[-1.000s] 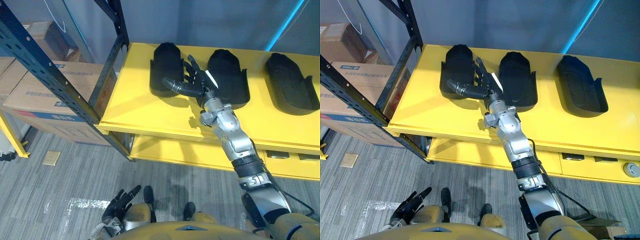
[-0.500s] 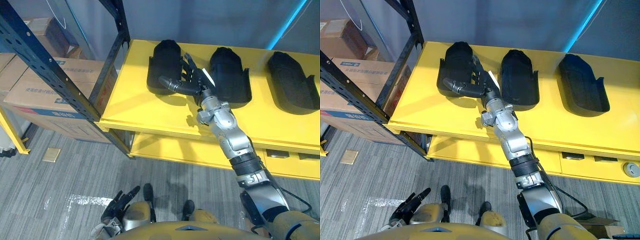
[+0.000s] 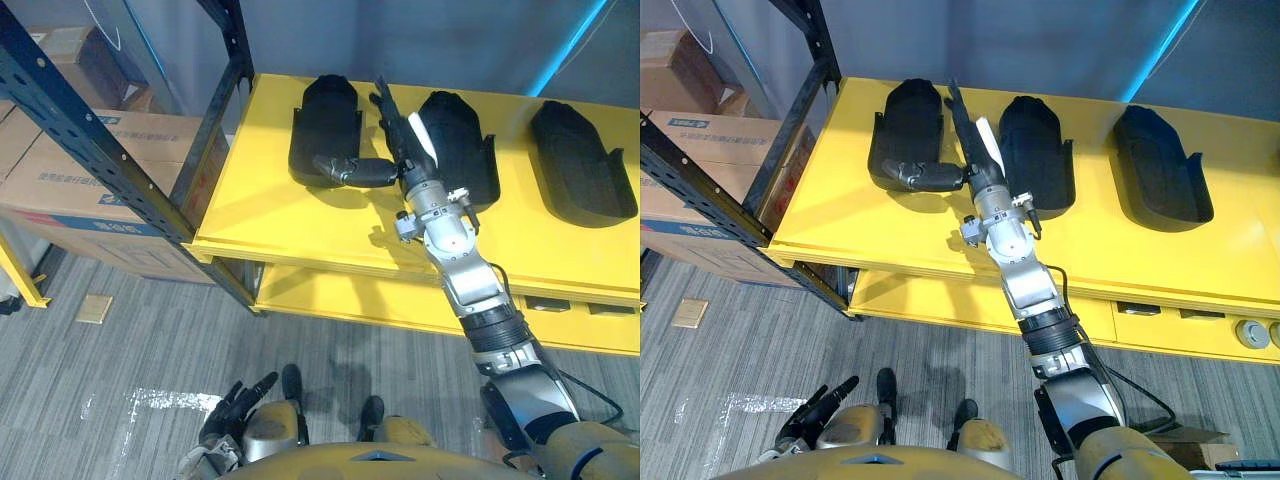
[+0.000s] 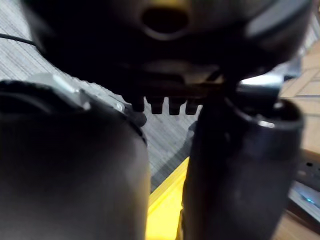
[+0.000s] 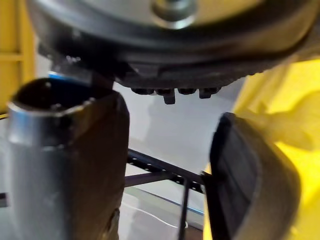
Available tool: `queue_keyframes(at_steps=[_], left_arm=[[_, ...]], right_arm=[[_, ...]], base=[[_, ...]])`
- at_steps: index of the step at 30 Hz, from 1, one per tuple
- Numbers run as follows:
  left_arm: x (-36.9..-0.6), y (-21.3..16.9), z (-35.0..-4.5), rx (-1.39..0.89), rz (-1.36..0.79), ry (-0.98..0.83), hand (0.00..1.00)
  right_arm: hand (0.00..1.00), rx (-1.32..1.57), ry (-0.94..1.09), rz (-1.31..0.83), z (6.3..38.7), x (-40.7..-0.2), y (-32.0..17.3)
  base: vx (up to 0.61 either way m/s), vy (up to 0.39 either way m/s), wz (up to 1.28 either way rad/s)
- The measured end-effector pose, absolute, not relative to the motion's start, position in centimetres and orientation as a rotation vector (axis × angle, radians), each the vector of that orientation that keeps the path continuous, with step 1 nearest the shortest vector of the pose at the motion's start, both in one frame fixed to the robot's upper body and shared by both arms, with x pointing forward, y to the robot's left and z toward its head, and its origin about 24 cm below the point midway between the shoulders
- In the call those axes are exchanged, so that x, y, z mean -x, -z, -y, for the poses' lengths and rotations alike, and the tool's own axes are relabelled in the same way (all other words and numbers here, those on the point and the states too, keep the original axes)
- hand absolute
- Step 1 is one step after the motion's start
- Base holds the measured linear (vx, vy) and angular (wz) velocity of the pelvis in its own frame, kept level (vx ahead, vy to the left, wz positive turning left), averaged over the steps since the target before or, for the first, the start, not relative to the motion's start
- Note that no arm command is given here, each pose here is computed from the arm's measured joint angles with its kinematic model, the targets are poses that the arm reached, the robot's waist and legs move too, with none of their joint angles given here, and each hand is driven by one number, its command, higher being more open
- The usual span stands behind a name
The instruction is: Walk over and take three plastic housings, then place them on the shelf
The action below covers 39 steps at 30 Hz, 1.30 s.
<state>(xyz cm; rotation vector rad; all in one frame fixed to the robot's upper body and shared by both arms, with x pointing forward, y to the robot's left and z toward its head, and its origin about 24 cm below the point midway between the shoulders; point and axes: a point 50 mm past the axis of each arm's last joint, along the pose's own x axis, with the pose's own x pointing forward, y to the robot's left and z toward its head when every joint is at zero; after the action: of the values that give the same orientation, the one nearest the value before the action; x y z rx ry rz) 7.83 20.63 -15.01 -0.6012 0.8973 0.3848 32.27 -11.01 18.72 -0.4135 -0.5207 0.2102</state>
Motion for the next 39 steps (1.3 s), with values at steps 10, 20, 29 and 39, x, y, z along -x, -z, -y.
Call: queue_keyframes(at_steps=[10, 20, 29, 39], left_arm=[[-7.6, 15.0, -21.2, 0.585, -0.907, -0.389, 1.00], [-6.9, 15.2, -21.8, 0.589, -0.962, -0.401, 1.00], [-6.9, 15.2, -21.8, 0.593, -0.961, -0.381, 1.00], [-6.8, 15.2, -22.1, 0.589, -0.981, -0.378, 1.00]], right_arm=[[1.00, 0.610, -0.589, 0.566, 6.8, -30.7, -20.6], [1.00, 0.711, -0.725, 0.329, 7.4, -31.3, -17.7], [1.00, 0.736, -0.716, 0.273, 8.4, -31.9, -17.0], [1.00, 0.753, -0.818, 0.214, 8.2, -31.7, -16.5]], base=[[0.01, -0.001, 0.00], [0.00, 0.000, 0.03], [0.00, 0.000, 0.00], [0.00, 0.000, 0.00]])
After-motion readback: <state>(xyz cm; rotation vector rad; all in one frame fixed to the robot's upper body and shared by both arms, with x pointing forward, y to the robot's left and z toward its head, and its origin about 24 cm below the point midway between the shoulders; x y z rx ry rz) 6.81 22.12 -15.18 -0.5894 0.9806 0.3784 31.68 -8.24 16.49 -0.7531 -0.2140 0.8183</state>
